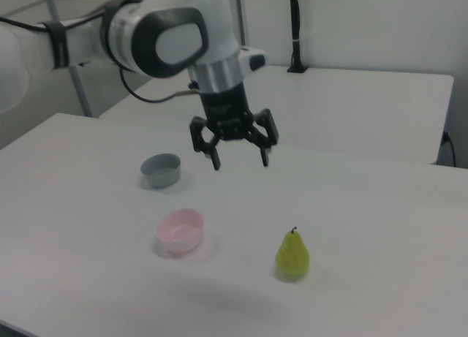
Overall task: Place the pear in the bowl
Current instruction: 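Move the open gripper over the yellow-green pear and lower it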
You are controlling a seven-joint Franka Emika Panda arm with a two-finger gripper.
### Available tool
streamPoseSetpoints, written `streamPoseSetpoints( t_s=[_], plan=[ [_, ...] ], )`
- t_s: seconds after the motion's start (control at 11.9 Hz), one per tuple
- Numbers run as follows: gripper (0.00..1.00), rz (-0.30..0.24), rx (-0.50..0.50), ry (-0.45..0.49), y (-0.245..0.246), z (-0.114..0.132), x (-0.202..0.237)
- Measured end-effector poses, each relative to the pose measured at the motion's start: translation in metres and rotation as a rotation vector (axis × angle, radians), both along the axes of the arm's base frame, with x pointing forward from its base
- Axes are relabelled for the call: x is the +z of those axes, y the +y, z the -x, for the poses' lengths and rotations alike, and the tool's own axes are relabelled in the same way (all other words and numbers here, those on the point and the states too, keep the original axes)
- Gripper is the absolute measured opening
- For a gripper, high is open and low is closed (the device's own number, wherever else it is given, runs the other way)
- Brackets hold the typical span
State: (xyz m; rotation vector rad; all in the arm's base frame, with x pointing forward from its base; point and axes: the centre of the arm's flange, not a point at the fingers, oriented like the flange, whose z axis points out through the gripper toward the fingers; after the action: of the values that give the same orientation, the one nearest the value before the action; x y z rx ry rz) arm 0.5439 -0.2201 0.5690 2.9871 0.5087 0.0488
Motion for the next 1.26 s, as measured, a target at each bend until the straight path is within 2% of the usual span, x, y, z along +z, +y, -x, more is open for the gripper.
streamPoseSetpoints(
  t_s=[0.17, 0.34, 0.5, 0.92, 1.26],
  plan=[
    [1.00, 0.001, -0.040, -0.006, -0.031, 0.000, -0.030],
    [1.00, -0.048, -0.099, -0.044, -0.054, 0.000, -0.062],
    [1.00, -0.068, -0.136, -0.039, -0.069, 0.000, -0.088],
    [1.00, -0.048, -0.197, -0.069, -0.075, -0.007, -0.168],
    [1.00, -0.037, -0.210, -0.064, -0.084, -0.008, -0.199]
  ],
)
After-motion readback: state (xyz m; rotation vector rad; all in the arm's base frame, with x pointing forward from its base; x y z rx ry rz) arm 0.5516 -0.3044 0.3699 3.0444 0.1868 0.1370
